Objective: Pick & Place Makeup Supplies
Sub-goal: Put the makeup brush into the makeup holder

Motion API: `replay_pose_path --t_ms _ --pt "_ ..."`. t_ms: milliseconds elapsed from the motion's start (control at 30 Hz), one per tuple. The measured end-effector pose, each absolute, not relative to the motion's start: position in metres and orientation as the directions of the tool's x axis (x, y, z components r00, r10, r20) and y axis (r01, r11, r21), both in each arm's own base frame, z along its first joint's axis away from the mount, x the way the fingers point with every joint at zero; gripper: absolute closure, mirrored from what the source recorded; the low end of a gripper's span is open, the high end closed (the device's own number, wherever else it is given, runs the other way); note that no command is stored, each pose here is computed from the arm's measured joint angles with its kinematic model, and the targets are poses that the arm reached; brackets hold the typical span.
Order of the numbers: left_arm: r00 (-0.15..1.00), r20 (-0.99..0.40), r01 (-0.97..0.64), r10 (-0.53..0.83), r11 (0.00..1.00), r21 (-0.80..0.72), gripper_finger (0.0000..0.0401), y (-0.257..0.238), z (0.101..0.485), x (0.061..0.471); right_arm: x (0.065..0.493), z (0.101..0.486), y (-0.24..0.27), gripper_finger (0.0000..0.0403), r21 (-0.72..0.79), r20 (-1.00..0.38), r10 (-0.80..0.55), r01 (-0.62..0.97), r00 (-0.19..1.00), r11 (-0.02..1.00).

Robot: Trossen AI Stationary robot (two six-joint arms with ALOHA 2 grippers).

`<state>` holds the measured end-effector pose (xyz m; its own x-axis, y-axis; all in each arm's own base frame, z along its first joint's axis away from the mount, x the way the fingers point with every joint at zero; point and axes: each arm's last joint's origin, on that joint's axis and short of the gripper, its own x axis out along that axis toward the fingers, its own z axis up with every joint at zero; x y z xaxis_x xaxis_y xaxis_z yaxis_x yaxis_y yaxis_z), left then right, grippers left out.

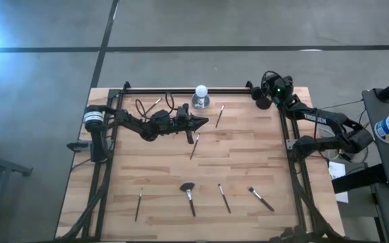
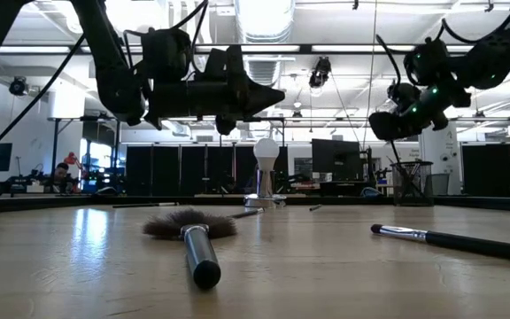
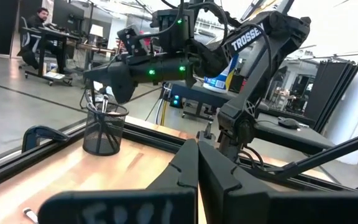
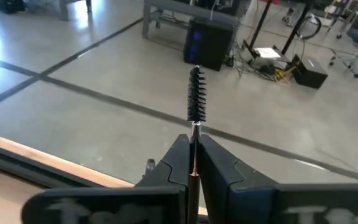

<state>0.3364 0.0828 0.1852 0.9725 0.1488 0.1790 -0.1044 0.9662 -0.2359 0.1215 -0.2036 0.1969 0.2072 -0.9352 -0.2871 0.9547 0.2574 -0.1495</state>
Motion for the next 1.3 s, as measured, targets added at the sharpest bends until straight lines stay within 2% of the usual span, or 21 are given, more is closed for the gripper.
replay_pose_path --t_ms 133,367,700,833,1100,1300 --pt "0.973 0.176 -0.105 0.149 0.966 -0.236 0.0399 0.083 0.185 0.336 0.122 0.191 -0.205 0.0381 -0.124 -0.314 -0.928 0.96 0.201 0.25" --pt "0.974 0.173 -0.106 0.149 0.965 -0.238 0.0399 0.083 0.185 0.337 0.121 0.184 -0.203 0.0331 -0.101 -0.369 -0.91 0.965 0.189 0.242" --pt "0.976 0.144 -0.122 0.161 0.962 -0.244 0.0399 0.084 0.182 0.337 0.117 0.206 -0.191 0.0293 -0.066 -0.406 -0.878 0.95 0.254 0.306" --pt "0.978 0.133 -0.127 0.163 0.961 -0.245 0.0399 0.084 0.181 0.337 0.111 0.217 -0.178 0.031 -0.056 -0.44 -0.84 0.924 0.317 0.378" --pt "0.977 0.066 -0.175 0.201 0.944 -0.28 0.0399 0.086 0.174 0.337 0.105 0.219 -0.138 0.0384 -0.013 -0.421 -0.731 0.802 0.537 0.597" --pt "0.981 -0.05 -0.191 0.185 0.924 -0.333 0.0399 0.079 0.163 0.339 0.108 0.197 -0.107 0.0394 0.047 -0.34 -0.618 0.67 0.708 0.741"
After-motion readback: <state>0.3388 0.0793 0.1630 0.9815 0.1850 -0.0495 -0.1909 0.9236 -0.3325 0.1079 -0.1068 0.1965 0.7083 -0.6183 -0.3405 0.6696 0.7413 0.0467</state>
